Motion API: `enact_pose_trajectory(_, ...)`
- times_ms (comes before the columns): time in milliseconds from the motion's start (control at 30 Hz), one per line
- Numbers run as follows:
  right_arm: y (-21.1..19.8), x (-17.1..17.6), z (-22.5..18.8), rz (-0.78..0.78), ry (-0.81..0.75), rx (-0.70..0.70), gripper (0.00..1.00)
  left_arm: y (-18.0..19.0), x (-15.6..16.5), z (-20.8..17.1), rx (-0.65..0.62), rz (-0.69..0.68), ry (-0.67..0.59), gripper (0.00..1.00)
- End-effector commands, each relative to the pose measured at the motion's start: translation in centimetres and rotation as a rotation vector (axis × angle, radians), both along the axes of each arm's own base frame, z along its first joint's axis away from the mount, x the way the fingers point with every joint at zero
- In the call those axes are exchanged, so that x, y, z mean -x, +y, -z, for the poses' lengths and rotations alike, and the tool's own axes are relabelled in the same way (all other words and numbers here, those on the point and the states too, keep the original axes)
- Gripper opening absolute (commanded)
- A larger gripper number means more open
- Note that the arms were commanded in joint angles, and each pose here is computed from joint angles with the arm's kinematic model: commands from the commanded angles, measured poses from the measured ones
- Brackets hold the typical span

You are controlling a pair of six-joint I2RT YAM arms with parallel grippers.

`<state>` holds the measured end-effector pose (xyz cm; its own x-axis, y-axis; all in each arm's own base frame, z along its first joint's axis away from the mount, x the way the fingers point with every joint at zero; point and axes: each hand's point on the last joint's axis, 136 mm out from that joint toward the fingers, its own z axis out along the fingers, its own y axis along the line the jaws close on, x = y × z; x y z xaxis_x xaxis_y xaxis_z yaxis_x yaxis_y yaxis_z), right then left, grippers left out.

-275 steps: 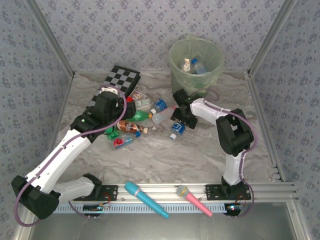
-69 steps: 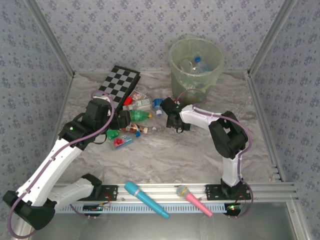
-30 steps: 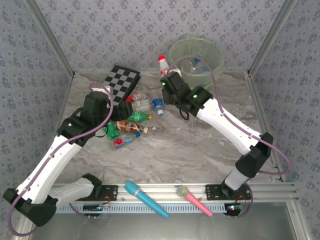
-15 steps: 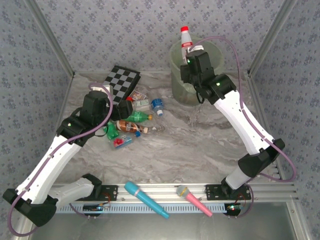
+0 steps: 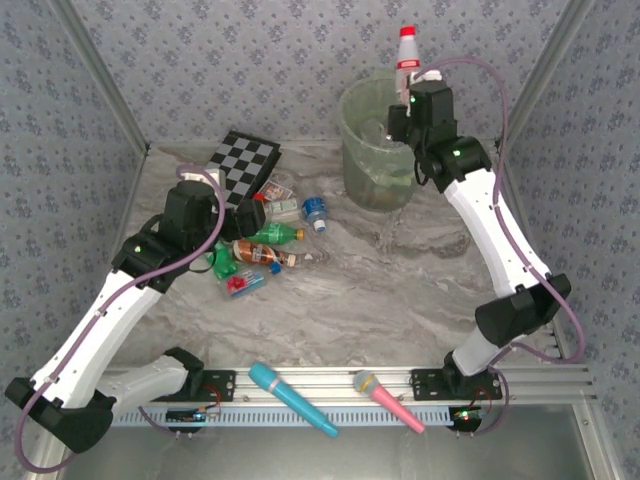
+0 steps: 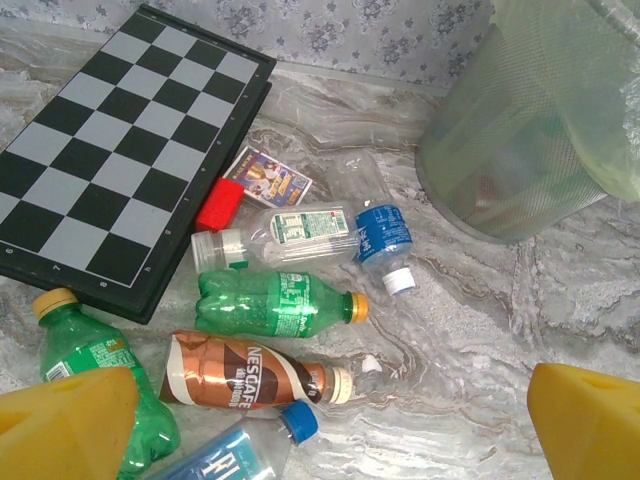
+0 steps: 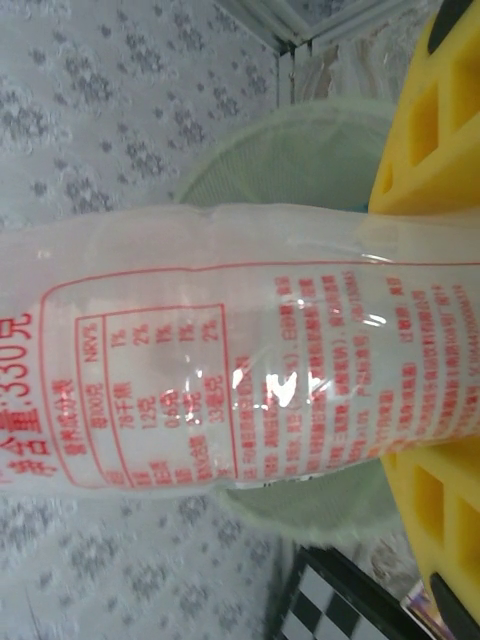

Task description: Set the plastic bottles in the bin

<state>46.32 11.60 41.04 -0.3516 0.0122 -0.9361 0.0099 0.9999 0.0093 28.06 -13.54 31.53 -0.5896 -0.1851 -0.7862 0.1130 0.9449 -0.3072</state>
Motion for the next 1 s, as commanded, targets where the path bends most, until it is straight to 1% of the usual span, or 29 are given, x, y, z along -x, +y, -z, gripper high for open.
enact_pose_trajectory(0,-0.9,-2.0,-0.3,-0.004,-0.012,-0.011,0.49,0.5,0.2,-1.7,0.012,-0.004,-0.039,1.0)
enact_pose_trajectory(133,-2.4,-3.9,0.6,0.029,0.001,-0.003,0.49,0.6,0.2,-1.8,0.006,-0.01,-0.043,1.0)
enact_pose_trajectory(367,-3.8,-6.3,2.7,0.049,0.054,0.024,0.49,0.6,0.1,-1.8,0.004,-0.013,-0.043,1.0)
enact_pose_trajectory(400,-4.0,-6.5,3.1,0.05,0.064,0.029,0.54,0.6,0.1,-1.8,0.004,-0.013,-0.043,1.0)
enact_pose_trajectory(433,-4.3,-6.7,3.4,0.053,0.073,0.035,0.63,0.7,0.1,-1.8,0.002,-0.013,-0.043,1.0)
enact_pose_trajectory(467,-4.6,-6.8,3.7,0.064,0.081,0.042,0.77,0.7,0.1,-1.8,0.001,-0.014,-0.043,1.0)
enact_pose_trajectory(500,-4.8,-6.9,3.6,0.08,0.079,0.051,0.98,0.7,0.1,-1.9,0.0,-0.016,-0.044,1.0)
enact_pose_trajectory(533,-5.0,-7.0,3.5,0.089,0.077,0.057,1.0,0.8,0.1,-1.8,-0.003,-0.018,-0.044,1.0)
enact_pose_trajectory(600,-5.3,-6.8,3.4,0.095,0.076,0.076,1.0,0.8,0.1,-1.9,-0.004,-0.02,-0.046,1.0)
enact_pose_trajectory(967,-4.5,-5.6,1.6,0.075,0.034,0.086,1.0,0.5,-0.4,-1.5,-0.009,-0.013,-0.038,1.0)
